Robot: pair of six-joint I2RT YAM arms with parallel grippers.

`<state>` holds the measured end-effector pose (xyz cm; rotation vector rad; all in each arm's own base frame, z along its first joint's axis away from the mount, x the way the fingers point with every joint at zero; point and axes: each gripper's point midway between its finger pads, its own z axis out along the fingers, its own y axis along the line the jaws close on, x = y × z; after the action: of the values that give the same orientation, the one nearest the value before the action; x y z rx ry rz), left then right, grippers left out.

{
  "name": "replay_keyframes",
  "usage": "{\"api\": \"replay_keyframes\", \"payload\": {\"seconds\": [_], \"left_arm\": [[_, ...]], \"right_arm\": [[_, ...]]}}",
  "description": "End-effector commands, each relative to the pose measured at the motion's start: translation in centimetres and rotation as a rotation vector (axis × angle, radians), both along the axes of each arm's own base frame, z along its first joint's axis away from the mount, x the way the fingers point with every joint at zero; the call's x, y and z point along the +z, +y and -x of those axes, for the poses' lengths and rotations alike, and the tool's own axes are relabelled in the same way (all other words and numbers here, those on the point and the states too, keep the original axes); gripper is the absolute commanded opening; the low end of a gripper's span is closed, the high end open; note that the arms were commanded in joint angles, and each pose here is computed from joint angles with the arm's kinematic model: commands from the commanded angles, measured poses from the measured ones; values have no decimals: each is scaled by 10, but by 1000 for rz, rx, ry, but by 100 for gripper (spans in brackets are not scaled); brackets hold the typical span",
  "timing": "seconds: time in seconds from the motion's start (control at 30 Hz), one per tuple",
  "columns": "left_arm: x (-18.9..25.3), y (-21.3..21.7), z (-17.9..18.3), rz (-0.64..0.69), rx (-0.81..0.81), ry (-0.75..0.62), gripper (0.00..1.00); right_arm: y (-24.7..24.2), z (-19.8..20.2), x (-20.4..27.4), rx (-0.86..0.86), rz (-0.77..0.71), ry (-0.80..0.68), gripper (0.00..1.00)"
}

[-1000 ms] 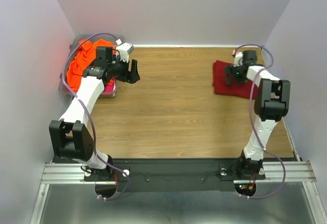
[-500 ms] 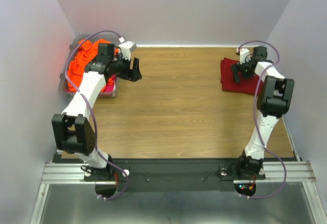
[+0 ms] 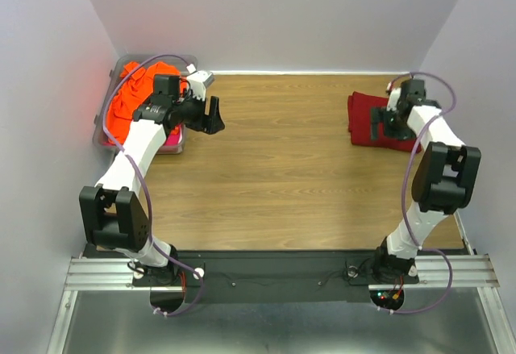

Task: Fold and stack the t-shirts
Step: Neatly place the folded tshirt to the corner

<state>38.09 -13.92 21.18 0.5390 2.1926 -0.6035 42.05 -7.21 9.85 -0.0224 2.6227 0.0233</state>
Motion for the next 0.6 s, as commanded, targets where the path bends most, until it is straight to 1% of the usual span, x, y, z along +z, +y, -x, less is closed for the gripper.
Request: {"api": "replay_keyframes", "payload": {"seconds": [0.0,0.13,0.3,0.43,0.53,0.57], "left_arm": [[23,3,0,24,10,-80,77],[24,7,-3,12,19,-77,77],[23,7,-4,29,31,-60,77],[25,6,-4,43,35,-56,77],[24,7,-6,40,40,-59,77],[24,7,-7,39,41,-57,77]], "right_arm": [[9,30,-24,-173,55,78,100],[11,31,-39,-229,41,95,100],[6,21,-58,-250,52,103,100],[1,14,-76,-196,76,139,100],[-8,3,-80,-184,82,126,100],[-10,0,-88,-182,83,131,100]]}}
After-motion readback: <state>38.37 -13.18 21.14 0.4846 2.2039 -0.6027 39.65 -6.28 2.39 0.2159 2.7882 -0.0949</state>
